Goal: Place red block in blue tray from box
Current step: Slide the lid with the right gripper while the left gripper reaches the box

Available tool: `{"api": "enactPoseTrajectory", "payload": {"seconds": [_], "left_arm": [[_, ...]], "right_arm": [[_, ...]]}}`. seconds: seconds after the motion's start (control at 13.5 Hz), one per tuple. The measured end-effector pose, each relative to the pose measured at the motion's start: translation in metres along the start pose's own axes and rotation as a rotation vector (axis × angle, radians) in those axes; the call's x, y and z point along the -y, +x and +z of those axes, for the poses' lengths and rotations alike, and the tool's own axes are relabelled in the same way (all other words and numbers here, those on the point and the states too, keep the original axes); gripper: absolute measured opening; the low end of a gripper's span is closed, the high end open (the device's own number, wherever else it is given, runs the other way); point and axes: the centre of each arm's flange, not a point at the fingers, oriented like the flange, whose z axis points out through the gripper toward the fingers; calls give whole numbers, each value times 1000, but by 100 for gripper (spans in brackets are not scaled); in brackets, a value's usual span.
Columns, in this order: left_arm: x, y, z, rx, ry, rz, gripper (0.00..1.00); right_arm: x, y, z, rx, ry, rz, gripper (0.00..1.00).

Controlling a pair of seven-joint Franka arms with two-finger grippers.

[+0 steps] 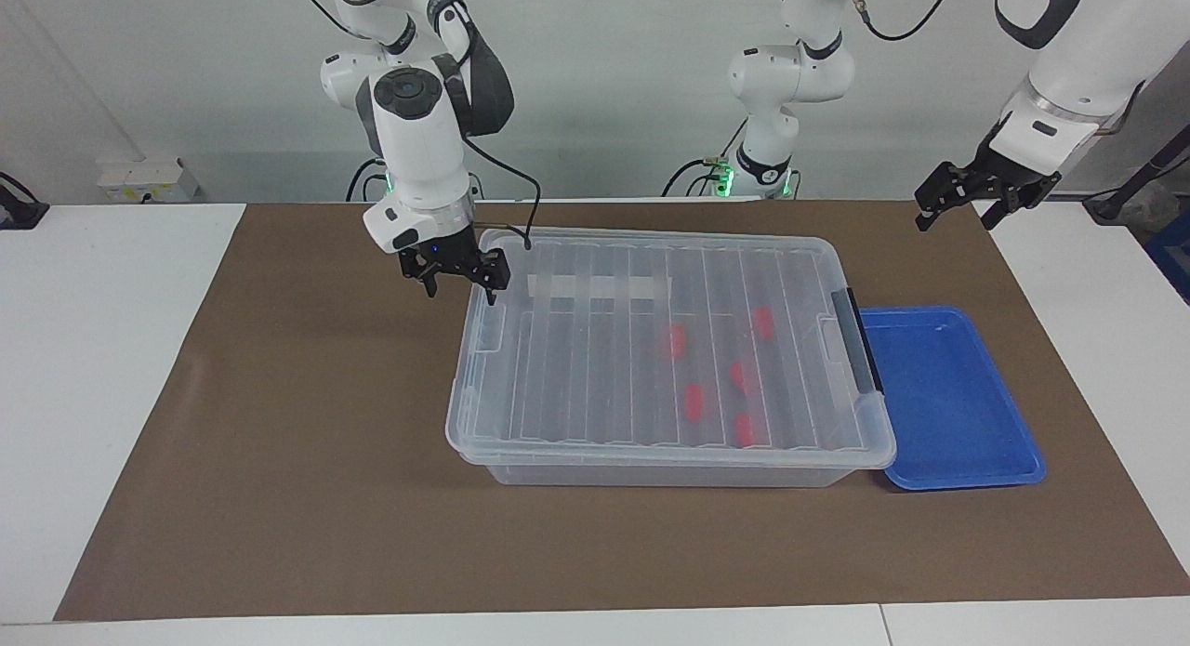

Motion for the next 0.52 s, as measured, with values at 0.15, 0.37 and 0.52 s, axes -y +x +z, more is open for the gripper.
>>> {"api": "enactPoseTrajectory", "payload": {"seconds": [0.15, 0.37, 0.52], "left_arm": [[0, 0, 0, 0, 0, 0, 100], [0, 0, 0, 0, 0, 0, 100], [0, 0, 0, 0, 0, 0, 100]], "right_arm": [[-15, 3, 4, 11, -6, -55, 99], [-44, 15, 6, 21, -11, -127, 99], [-63, 21, 9, 35, -16, -145, 99]]}}
